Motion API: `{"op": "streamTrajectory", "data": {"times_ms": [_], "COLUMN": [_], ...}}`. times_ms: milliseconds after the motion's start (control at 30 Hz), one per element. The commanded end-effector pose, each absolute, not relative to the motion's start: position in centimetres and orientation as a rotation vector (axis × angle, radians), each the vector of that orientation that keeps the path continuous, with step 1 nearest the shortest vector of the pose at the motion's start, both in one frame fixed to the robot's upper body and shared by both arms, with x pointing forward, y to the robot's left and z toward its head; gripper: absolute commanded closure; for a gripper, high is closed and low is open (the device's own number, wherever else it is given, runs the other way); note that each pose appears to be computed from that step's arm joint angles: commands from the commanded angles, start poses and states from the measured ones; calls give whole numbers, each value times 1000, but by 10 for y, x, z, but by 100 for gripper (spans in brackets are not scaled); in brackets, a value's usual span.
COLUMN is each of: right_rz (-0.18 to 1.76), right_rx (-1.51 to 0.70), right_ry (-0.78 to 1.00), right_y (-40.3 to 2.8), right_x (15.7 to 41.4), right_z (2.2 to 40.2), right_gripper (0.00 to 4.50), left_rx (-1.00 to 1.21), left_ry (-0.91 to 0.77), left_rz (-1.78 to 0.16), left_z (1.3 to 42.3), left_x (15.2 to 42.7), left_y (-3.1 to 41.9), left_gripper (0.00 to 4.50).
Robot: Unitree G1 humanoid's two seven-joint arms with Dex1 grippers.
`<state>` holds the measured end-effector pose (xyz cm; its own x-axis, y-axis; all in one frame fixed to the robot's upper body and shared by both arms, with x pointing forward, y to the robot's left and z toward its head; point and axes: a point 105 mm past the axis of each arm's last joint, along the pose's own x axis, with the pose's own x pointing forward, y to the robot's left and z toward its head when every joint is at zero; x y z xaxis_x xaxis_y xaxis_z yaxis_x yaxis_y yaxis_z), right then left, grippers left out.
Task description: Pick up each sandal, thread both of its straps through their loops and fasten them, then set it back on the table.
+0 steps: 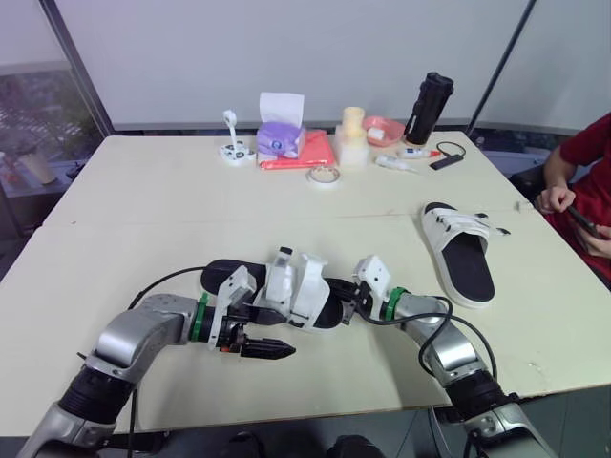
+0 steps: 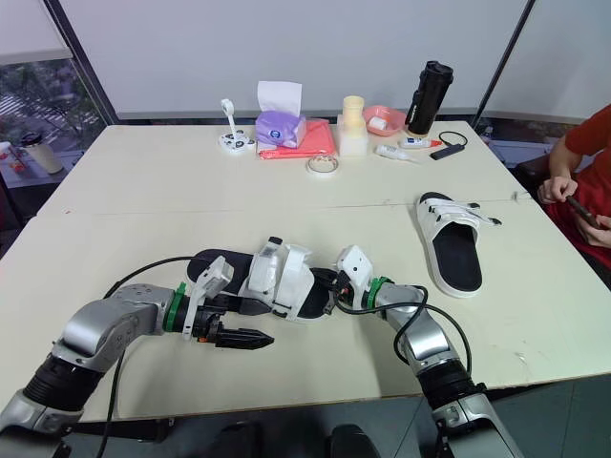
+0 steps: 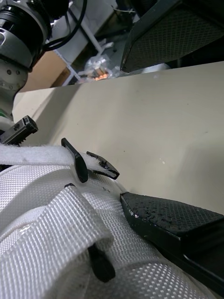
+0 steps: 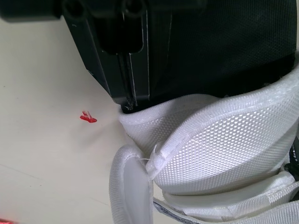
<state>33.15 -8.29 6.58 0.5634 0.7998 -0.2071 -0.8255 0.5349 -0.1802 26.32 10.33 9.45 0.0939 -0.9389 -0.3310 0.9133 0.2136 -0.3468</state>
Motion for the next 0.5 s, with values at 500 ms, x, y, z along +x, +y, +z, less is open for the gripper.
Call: {"op": "streamTrajectory", "data": {"times_ms": [500], "right_rz": [948], "right_rx": [-259], "right_ry": [460], "right_y": [-99], "right_x": [303], "right_z": [-17], "right_gripper": [450], "left_rx": [-89], "left_ry": [483], "left_rz": [-1433], "left_z": [121], "left_x": [264], "left_y": [92], "left_gripper": [204]}}
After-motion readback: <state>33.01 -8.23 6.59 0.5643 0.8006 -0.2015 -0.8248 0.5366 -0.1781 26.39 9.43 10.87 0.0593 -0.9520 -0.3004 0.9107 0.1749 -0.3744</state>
